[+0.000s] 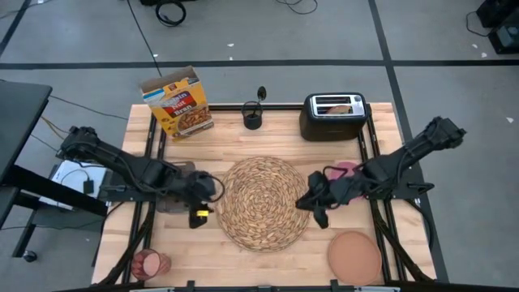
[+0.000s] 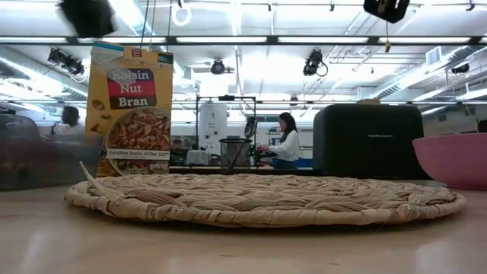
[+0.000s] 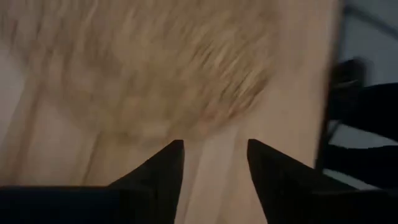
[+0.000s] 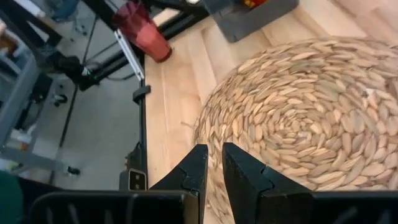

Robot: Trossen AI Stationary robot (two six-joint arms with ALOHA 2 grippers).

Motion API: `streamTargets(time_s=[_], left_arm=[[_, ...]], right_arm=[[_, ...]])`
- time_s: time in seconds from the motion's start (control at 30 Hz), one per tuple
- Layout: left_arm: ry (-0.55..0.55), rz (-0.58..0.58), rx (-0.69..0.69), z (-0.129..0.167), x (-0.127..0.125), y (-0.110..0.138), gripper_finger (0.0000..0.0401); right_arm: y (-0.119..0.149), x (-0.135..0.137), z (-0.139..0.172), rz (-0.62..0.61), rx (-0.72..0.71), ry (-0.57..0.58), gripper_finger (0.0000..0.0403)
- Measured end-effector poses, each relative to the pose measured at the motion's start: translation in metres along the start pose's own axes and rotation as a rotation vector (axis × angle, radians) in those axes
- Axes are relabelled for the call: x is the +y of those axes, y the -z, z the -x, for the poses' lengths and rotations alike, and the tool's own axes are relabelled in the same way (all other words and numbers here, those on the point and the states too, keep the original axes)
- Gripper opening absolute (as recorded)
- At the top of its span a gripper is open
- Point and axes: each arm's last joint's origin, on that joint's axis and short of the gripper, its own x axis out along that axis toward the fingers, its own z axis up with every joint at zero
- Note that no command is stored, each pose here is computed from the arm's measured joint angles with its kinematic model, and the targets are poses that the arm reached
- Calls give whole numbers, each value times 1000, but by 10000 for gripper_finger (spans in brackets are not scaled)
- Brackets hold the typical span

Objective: Arrange a breakfast setting
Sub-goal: Put the apple on the brown placemat

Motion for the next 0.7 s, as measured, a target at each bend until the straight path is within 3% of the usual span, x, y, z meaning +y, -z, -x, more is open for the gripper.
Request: streamTargets(time_s=[0.1, 0.2, 0.43, 0.53, 0.6, 0.7], left_arm=[[-126, 113, 130, -10, 8, 8, 211], [-236, 141, 246, -25, 16, 11, 212], [-250, -122, 462, -46, 5, 28, 182], [-417, -179, 575, -33, 19, 38, 177], [-475, -124, 557, -17, 30, 36, 177], [-447, 90, 418, 0, 44, 25, 183]], right_arm=[[5, 2, -7, 10, 22, 16, 59], [6, 2, -11, -5, 27, 26, 59], [6, 0, -12, 7, 42, 23, 59], [4, 0, -9, -1, 35, 16, 59], [4, 0, -9, -6, 36, 17, 59], [4, 0, -10, -5, 35, 18, 59]])
